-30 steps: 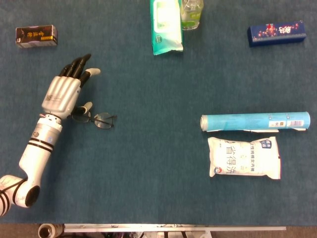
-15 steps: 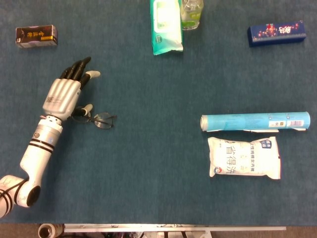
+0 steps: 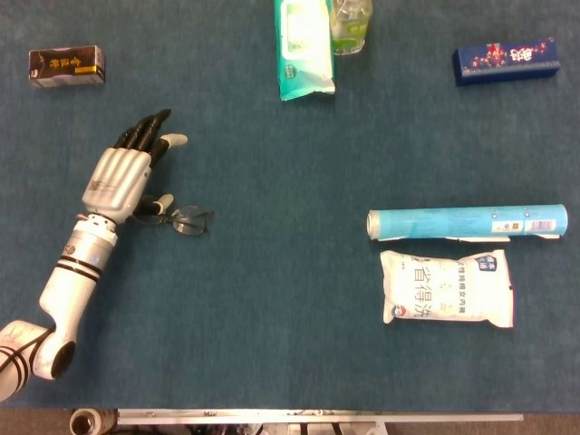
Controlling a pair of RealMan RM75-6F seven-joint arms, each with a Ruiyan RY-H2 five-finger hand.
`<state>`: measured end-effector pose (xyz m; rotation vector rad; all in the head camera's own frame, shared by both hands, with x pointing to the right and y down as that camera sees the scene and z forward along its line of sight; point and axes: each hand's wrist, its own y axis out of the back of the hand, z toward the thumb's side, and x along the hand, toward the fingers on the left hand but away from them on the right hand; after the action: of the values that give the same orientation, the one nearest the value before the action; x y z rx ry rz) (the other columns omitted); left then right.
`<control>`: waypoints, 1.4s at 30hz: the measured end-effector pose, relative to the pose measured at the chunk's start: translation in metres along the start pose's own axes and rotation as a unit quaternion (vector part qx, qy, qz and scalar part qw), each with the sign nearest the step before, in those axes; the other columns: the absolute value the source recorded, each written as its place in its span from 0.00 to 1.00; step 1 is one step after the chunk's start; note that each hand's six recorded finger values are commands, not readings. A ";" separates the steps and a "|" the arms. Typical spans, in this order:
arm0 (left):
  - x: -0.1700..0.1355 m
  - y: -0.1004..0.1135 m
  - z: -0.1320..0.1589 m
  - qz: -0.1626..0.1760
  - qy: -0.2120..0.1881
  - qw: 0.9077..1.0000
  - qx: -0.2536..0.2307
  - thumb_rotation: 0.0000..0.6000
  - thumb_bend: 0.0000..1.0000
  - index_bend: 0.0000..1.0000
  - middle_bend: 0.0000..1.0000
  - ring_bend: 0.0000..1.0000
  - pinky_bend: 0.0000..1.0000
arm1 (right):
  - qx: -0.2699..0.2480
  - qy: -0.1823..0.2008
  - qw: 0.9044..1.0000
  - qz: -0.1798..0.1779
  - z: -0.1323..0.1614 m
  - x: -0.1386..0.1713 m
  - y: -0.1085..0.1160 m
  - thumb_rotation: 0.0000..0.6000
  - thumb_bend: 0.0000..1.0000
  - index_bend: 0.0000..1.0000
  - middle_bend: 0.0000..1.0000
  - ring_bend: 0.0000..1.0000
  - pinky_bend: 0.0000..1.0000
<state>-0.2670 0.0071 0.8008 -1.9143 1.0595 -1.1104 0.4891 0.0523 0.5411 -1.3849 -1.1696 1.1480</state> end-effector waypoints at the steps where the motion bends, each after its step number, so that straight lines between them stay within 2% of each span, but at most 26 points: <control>1: 0.000 0.001 0.001 0.002 -0.003 1.000 0.000 1.00 0.20 0.20 0.00 0.00 0.12 | 0.000 0.000 1.000 0.000 0.000 0.000 0.000 1.00 0.32 0.39 0.37 0.22 0.37; 9: -0.004 0.022 0.015 0.024 -0.027 0.999 0.003 1.00 0.20 0.20 0.00 0.00 0.12 | 0.001 0.001 1.000 0.003 0.001 0.000 -0.002 1.00 0.32 0.39 0.37 0.22 0.37; 15: -0.009 0.035 0.010 0.035 -0.017 0.999 0.008 1.00 0.20 0.20 0.00 0.00 0.12 | 0.002 0.000 1.000 0.005 0.001 0.000 -0.004 1.00 0.32 0.39 0.37 0.22 0.37; 26: -0.015 0.035 -0.007 0.034 0.001 0.999 0.010 1.00 0.20 0.20 0.00 0.00 0.12 | 0.003 -0.001 1.000 0.007 0.000 -0.001 -0.005 1.00 0.32 0.39 0.37 0.22 0.37; 42: -0.021 0.020 -0.022 0.021 0.021 1.000 0.000 1.00 0.20 0.20 0.00 0.00 0.12 | 0.003 -0.001 1.000 0.005 0.000 -0.001 -0.004 1.00 0.32 0.39 0.37 0.22 0.37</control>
<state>-0.2990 0.0133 0.7859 -1.8684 1.1168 -1.1310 0.4883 0.0515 0.5448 -1.3862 -1.1614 1.1597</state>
